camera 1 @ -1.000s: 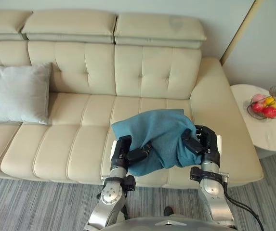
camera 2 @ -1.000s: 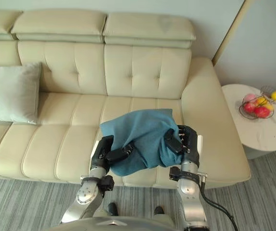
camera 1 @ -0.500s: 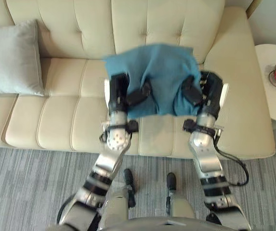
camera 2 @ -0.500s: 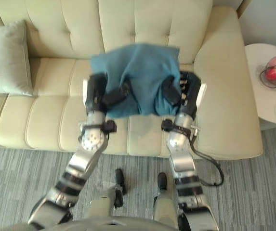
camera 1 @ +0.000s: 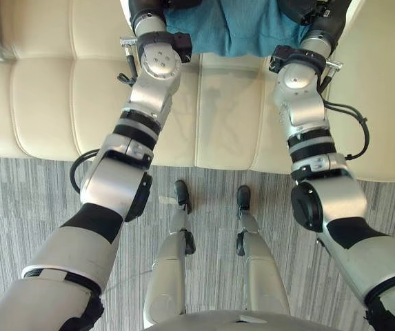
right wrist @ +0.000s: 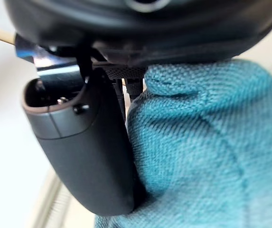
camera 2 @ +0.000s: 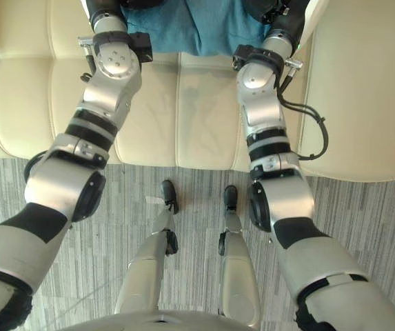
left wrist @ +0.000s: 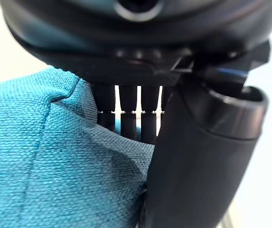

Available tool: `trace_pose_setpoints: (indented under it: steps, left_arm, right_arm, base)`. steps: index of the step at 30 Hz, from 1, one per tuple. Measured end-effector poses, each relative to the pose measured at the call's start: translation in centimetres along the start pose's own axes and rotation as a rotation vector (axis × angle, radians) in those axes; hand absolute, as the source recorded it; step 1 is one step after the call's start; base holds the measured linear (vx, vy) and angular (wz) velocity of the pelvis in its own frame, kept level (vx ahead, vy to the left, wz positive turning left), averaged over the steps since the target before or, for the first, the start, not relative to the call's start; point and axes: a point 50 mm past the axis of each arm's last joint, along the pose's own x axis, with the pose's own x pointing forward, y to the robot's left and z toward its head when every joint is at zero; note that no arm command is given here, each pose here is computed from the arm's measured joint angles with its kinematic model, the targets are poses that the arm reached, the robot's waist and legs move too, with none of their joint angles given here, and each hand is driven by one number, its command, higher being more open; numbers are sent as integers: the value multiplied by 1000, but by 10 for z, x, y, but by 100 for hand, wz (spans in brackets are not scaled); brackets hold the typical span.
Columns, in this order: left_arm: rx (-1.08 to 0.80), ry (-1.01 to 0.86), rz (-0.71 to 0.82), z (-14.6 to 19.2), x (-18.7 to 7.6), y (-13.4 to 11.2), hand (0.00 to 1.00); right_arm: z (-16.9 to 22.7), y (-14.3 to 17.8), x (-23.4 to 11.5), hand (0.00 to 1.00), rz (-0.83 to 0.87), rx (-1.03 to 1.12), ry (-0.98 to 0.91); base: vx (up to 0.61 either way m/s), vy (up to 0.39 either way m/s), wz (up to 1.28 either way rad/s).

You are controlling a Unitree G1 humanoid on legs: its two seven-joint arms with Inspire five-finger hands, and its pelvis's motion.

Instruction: Pick up cushions and gather them together orderly.

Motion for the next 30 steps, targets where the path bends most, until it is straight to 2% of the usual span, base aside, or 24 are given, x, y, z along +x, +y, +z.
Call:
trace_pose_setpoints:
  steps: [2, 7, 13, 18, 21, 25, 29, 30]
  left_arm:
    - [23, 58, -72, -13, 0, -2, 100]
    - [0, 76, -102, -25, -6, -3, 100]
    - [-47, 156, -90, -67, -29, 5, 100]
    - [-102, 215, -68, -92, -45, 19, 100]
    - [-131, 232, -44, -100, -51, 29, 100]
    - [-168, 253, -8, -115, -67, 46, 100]
    - [-171, 279, 13, -133, -97, 64, 100]
    - [-164, 314, 25, -147, -122, 76, 100]
  right_arm:
    - [-10, -7, 11, 100, 75, -90, 52]
    - [-11, -17, 19, 100, 119, -215, 16]
    - [-38, -26, 9, 100, 124, -203, 86]
    - [-78, -47, -13, 100, 84, -116, 183]
    - [-85, -60, -21, 100, 58, -82, 182]
    - [-95, -94, -36, 100, -7, -49, 163]
    - [-111, -131, -66, 100, -47, -53, 167]
    - [-119, -146, -88, 100, -37, -62, 174]
  base:
    - [191, 42, 6]
    - [96, 21, -1]
    - [59, -4, 7]
    - [38, -23, 4]
    - [46, -19, 2]
    - [81, -23, 6]
    - [69, -37, 14]
    - [98, -104, 15]
